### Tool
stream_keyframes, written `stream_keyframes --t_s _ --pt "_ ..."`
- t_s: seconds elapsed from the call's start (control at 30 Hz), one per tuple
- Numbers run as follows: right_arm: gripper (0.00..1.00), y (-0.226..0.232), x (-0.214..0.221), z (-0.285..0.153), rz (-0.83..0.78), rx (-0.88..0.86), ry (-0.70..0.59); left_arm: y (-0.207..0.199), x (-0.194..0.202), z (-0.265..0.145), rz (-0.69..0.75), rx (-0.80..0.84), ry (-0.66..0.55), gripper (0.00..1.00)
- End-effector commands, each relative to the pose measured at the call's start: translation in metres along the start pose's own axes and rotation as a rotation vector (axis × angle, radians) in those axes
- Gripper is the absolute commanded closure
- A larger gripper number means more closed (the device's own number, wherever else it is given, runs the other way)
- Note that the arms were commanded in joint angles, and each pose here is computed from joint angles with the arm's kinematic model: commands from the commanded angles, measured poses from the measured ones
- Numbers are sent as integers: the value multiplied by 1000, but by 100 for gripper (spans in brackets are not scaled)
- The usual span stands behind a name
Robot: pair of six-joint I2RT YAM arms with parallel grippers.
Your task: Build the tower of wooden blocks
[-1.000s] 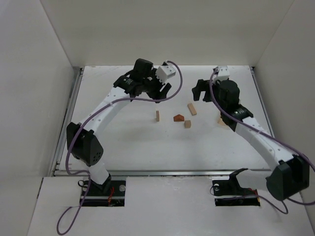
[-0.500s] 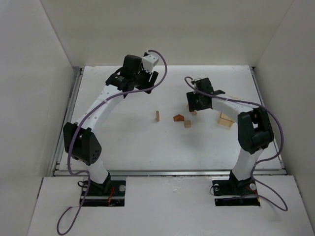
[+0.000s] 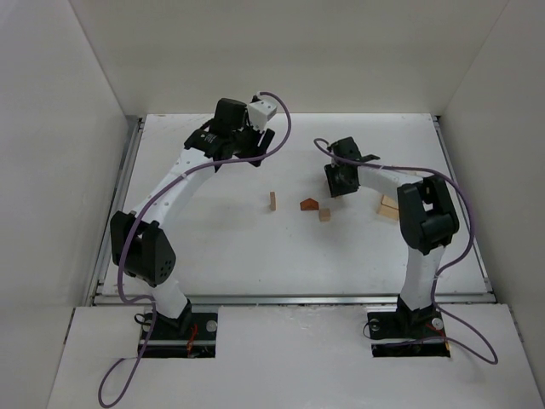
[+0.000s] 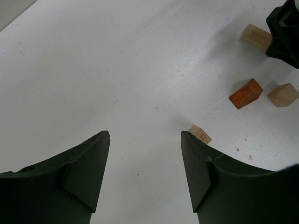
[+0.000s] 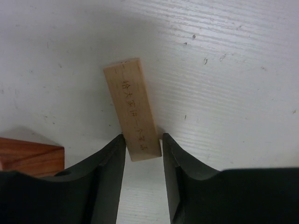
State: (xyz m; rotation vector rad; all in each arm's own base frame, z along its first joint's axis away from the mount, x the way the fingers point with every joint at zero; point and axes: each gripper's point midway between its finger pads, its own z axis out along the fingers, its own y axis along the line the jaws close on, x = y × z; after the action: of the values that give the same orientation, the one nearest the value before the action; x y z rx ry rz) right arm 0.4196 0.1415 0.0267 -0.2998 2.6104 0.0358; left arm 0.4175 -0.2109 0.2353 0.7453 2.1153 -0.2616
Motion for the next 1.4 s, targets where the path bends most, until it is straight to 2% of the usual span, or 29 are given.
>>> stream_keyframes --t_s 0.0,0.17,0.23,0.3,0.4,0.47,0.5,0.53,0.6,0.63,0.7,0.73,0.8,0.9,1.1,1.23,1.37 --pt "59 -4 -15 -3 2 19 -25 -2 -16 -15 25 9 -58 41" --pt "83 0 -13 -1 -9 -4 -12 -3 -16 -15 44 19 -60 41" --pt "87 0 -17 -2 -8 -5 -21 -4 -12 -13 43 20 -51 41" --pt "100 -1 -18 -6 -17 -5 -23 -6 -10 -13 63 35 -46 41" --pt "100 -5 -34 -23 -10 16 -97 -16 -5 -14 118 103 -34 41" --pt "100 -4 -66 -60 5 -8 -249 -25 -5 -21 157 163 -33 41" --pt "100 -1 -65 -69 5 -32 -284 -28 -9 -24 180 184 -42 41" --pt "100 4 -74 -86 -6 -68 -350 -30 -10 -27 234 205 -48 41" --pt "100 25 -110 -155 -71 -218 -617 -44 -15 -37 298 282 -60 38" --pt "100 33 -92 -158 -106 -270 -640 -47 -17 -41 330 302 -66 38" --pt "100 49 -105 -219 -204 -359 -882 -60 -23 -52 435 373 -91 35" --pt "100 69 -80 -216 -276 -445 -879 -68 -24 -56 481 402 -100 35" --pt "100 78 -72 -245 -360 -486 -977 -88 -29 -71 560 480 -133 34" --pt "100 90 -58 -264 -405 -552 -1024 -108 -36 -88 672 560 -201 33" --pt "100 117 -33 -273 -466 -650 -979 -147 -33 -117 826 757 -301 29" --pt "100 124 -23 -271 -475 -644 -965 -168 -24 -124 902 824 -308 29" --pt "100 133 -18 -280 -499 -656 -978 -186 -25 -127 919 850 -320 29"
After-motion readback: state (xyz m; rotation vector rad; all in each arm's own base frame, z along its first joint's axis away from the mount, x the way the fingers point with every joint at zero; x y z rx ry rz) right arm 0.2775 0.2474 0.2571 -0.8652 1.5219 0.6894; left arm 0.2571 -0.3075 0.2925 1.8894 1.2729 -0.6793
